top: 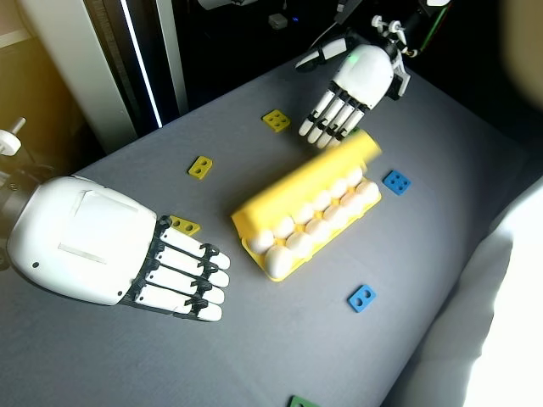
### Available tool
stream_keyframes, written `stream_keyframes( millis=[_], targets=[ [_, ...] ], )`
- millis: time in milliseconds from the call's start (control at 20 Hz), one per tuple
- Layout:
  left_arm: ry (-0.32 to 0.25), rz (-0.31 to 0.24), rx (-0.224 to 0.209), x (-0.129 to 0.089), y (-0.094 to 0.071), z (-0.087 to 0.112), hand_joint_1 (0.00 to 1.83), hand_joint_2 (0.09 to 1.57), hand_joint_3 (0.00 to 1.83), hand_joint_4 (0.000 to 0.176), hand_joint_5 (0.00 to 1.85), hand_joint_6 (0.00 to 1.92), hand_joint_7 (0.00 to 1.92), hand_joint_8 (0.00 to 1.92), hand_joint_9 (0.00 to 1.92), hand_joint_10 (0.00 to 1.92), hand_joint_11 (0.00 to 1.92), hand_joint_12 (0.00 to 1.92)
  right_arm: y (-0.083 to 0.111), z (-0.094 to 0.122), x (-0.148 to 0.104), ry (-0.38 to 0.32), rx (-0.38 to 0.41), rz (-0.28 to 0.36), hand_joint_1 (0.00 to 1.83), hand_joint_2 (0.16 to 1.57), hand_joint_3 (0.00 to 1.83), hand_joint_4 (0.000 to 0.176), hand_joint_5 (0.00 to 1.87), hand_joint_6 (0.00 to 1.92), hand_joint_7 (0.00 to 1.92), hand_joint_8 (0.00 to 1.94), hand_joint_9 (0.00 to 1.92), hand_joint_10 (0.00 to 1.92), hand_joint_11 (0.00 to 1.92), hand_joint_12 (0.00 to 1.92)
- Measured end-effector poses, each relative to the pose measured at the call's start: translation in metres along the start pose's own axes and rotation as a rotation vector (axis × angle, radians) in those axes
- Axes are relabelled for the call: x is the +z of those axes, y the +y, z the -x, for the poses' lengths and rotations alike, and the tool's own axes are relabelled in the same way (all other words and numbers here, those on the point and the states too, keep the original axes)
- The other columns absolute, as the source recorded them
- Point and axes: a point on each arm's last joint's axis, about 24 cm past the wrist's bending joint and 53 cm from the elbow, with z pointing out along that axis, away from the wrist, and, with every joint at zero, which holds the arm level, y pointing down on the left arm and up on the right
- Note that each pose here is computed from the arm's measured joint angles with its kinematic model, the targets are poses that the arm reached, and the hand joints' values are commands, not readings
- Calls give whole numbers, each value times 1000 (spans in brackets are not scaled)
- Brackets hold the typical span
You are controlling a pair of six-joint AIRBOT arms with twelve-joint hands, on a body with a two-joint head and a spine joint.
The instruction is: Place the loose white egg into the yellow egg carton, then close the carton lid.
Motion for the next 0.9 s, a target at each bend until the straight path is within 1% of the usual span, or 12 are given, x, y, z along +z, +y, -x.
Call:
stream_keyframes(
  millis=[100, 200, 250, 300, 350, 450, 550, 650, 750, 800, 900],
  targets=[
    [13, 19, 11, 1, 10, -2, 0, 1042, 0, 0, 33, 0, 1, 0, 0, 0, 0, 1, 0, 0, 0, 0, 0, 0, 529, 916, 5, 0, 31, 0, 0, 0, 0, 0, 0, 0],
    [19, 23, 5, 2, 14, -5, 0, 1040, 0, 0, 20, 0, 0, 0, 0, 0, 0, 0, 1, 0, 0, 0, 0, 3, 514, 920, 6, 0, 33, 2, 0, 0, 0, 0, 0, 0],
    [23, 34, 10, 2, 17, -6, 0, 1023, 0, 0, 3, 0, 0, 0, 0, 0, 0, 0, 1, 0, 0, 1, 0, 5, 526, 927, 8, 0, 48, 7, 13, 5, 0, 0, 0, 0],
    [19, 36, 6, 1, 18, -6, 0, 997, 0, 0, 0, 0, 0, 0, 0, 0, 0, 0, 1, 0, 0, 1, -1, 5, 514, 923, 5, 0, 27, 1, 2, 0, 0, 0, 0, 0],
    [18, 40, 7, 0, 20, -5, 0, 970, 0, 0, 0, 0, 0, 0, 0, 0, 0, 0, 1, 0, 0, 1, -1, 5, 553, 912, 0, 0, 36, 5, 6, 2, 0, 0, 0, 0],
    [18, 42, 8, -1, 21, -5, 0, 998, 0, 0, 0, 0, 0, 0, 0, 0, 0, 0, 1, 0, 0, 1, -4, 4, 527, 914, 1, 0, 34, 4, 0, 0, 0, 0, 0, 0],
    [18, 42, 8, 0, 20, -5, 0, 1001, 0, 0, 0, 0, 0, 0, 0, 0, 0, 0, 1, 0, 0, 1, -4, 6, 533, 917, 2, 0, 16, 0, 0, 0, 0, 0, 0, 0],
    [14, 39, 8, -1, 19, -3, 0, 990, 0, 0, 0, 0, 0, 0, 0, 0, 0, 0, 1, 0, 0, 1, -4, 6, 554, 898, 0, 0, 44, 10, 16, 6, 0, 0, 0, 0],
    [2, 27, 11, -3, 12, 1, 0, 1003, 0, 0, 0, 0, 0, 0, 0, 0, 0, 0, 1, 0, 0, 1, -4, 6, 557, 909, 0, 0, 42, 7, 15, 4, 0, 0, 0, 0],
    [-19, 10, 11, -7, 5, 8, 0, 975, 0, 0, 0, 0, 0, 0, 0, 0, 0, 0, 1, -1, 0, 4, -4, 4, 606, 898, 0, 0, 30, 1, 7, 0, 0, 0, 0, 0],
    [-62, 7, 6, -15, -1, 22, 0, 955, 0, 0, 0, 0, 0, 0, 0, 0, 0, 0, 1, -1, 0, 4, -5, 6, 584, 888, 0, 0, 0, 0, 0, 0, 0, 0, 0, 0]
  ],
)
